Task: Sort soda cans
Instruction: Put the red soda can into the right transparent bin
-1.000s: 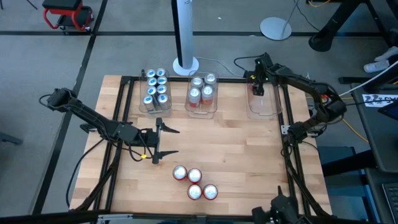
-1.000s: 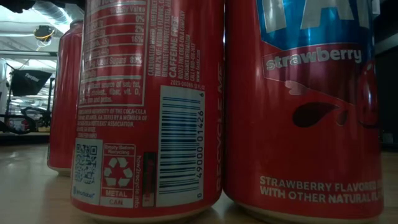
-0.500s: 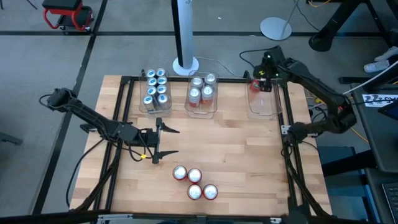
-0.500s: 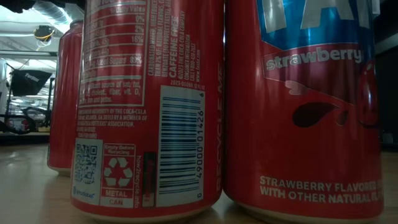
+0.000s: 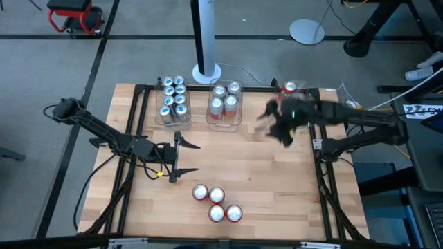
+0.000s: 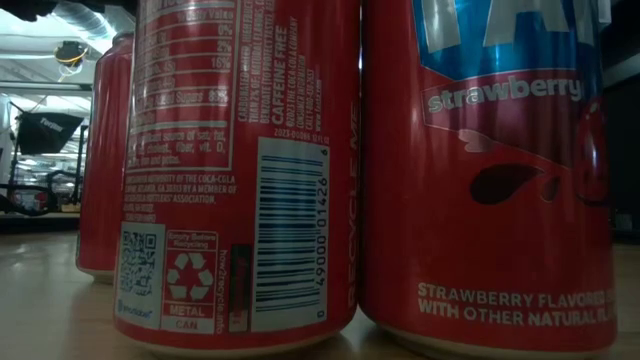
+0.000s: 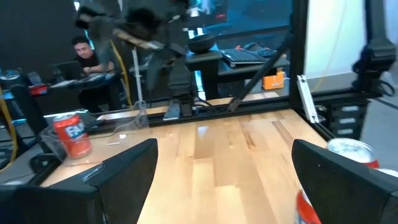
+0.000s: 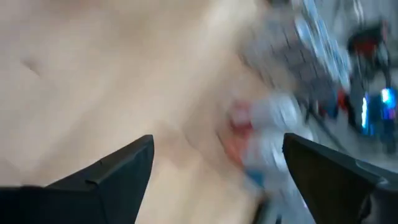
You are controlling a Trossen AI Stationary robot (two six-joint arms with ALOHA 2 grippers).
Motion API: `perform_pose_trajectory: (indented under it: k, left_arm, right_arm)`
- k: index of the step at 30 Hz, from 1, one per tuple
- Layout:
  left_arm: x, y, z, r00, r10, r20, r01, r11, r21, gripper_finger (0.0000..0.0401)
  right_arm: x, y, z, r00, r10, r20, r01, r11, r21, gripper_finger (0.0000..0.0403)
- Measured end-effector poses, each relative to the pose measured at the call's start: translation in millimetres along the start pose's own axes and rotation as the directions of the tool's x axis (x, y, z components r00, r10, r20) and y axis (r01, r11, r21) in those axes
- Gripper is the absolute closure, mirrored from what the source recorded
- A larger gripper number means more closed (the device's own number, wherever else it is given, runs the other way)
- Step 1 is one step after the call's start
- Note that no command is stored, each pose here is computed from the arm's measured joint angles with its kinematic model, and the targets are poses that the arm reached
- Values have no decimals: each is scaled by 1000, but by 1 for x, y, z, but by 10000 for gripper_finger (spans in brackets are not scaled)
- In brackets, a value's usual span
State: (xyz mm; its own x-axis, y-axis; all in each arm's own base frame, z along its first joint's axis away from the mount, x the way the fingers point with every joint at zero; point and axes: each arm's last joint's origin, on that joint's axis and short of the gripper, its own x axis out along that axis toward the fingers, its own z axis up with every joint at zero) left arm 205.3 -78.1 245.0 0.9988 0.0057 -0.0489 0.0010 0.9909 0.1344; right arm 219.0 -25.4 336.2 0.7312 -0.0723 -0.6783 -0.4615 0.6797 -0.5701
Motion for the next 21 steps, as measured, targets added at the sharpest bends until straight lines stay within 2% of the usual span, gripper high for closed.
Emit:
perform_pose_trajectory:
  k: [5, 10, 16, 21]
  left_arm:
    - [0, -1, 0, 1000, -24, 0, 24, 1000, 2, 42]
    - [5, -7, 7, 997, -50, -51, 50, 999, -6, 42]
    - [24, -27, 17, 984, -102, -145, 106, 994, 20, 42]
    - [33, -42, 21, 966, -135, -222, 142, 990, 18, 42]
  right_arm:
    - [13, 45, 55, 986, 66, 153, -46, 990, -135, 47]
    - [24, 85, 97, 956, 136, 260, -79, 972, -220, 47]
    - [51, 124, 129, 927, 202, 316, -139, 968, -210, 47]
    - [79, 138, 143, 906, 212, 366, -199, 977, -73, 47]
